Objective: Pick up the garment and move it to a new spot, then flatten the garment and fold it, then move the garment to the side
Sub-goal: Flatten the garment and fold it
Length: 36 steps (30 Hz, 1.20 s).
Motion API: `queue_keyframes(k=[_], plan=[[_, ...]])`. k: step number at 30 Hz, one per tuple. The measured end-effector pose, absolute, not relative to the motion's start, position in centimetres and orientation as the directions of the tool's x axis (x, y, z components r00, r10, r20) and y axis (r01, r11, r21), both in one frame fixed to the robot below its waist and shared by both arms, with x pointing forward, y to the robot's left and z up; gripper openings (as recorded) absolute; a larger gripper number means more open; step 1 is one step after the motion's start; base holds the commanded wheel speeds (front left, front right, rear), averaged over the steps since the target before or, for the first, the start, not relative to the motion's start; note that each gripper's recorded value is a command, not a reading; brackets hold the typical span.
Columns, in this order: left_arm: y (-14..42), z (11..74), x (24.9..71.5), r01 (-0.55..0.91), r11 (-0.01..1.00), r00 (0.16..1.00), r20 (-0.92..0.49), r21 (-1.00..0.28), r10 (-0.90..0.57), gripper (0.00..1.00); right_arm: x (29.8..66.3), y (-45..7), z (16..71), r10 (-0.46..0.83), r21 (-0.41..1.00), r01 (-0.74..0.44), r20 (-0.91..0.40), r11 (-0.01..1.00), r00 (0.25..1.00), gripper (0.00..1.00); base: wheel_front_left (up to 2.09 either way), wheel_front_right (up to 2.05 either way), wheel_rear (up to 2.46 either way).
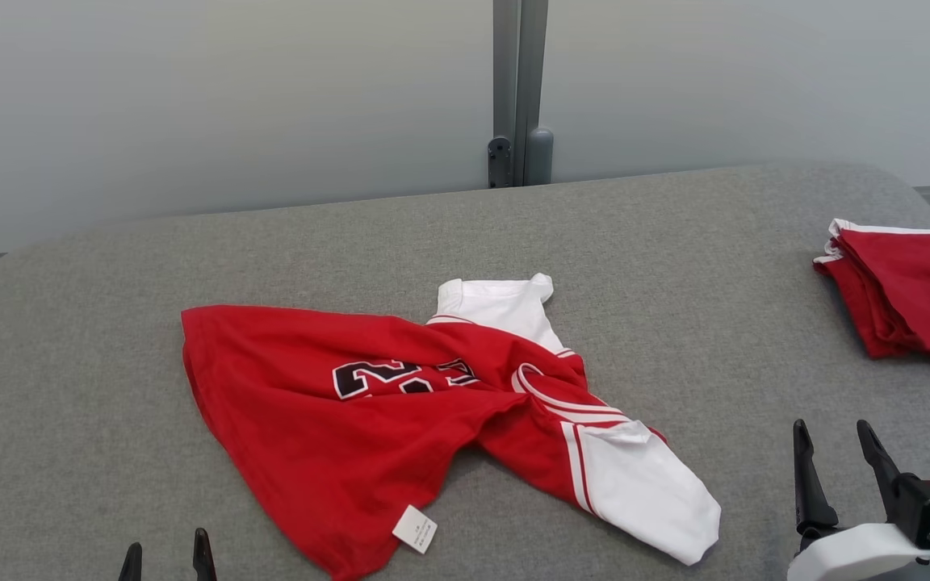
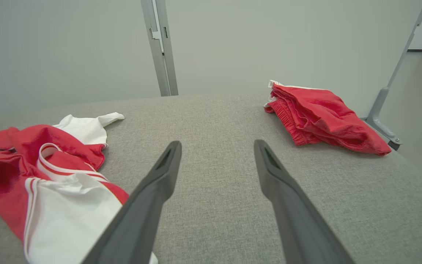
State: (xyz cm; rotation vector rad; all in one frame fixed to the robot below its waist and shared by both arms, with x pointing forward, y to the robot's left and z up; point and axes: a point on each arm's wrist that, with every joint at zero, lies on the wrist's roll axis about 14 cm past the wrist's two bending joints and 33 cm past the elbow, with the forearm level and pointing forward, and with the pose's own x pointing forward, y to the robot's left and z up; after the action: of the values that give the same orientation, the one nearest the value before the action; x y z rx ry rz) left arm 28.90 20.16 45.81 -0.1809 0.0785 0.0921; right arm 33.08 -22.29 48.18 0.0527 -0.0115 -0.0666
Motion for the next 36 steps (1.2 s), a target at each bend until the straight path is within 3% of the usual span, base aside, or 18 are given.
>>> queue_keyframes(k=[7,12,15,25,36], plan=[[18.6,45.6,29.1,-0.031,0.987,0.995,-0.101,-0.157,0.015,1.0,34.0,-20.7,50.3,-0.005,0.051,0.001,0.074,0.999,0.997,1.0,0.0,0.0,0.0],[14.9,44.1,29.0,0.1,0.981,0.955,-0.26,-0.167,-0.142,1.0,32.9,-15.5,45.9,0.251,0.05,-0.246,-0.218,0.968,0.943,1.0,0.0,0.0,0.0],[13.6,43.7,28.9,0.139,0.974,0.921,-0.338,-0.181,-0.194,1.0,31.5,-15.3,44.5,0.317,0.042,-0.323,-0.351,0.945,0.881,1.0,0.0,0.0,0.0],[11.0,42.0,27.8,0.199,0.949,0.806,-0.51,-0.245,-0.3,1.0,30.1,-17.4,42.6,0.293,0.059,-0.308,-0.52,0.95,0.803,1.0,0.0,0.0,0.0],[10.4,39.9,29.5,0.22,0.944,0.744,-0.584,-0.246,-0.326,1.0,31.7,-16.8,39.5,0.307,0.076,-0.334,-0.62,0.939,0.722,1.0,0.0,0.0,0.0]])
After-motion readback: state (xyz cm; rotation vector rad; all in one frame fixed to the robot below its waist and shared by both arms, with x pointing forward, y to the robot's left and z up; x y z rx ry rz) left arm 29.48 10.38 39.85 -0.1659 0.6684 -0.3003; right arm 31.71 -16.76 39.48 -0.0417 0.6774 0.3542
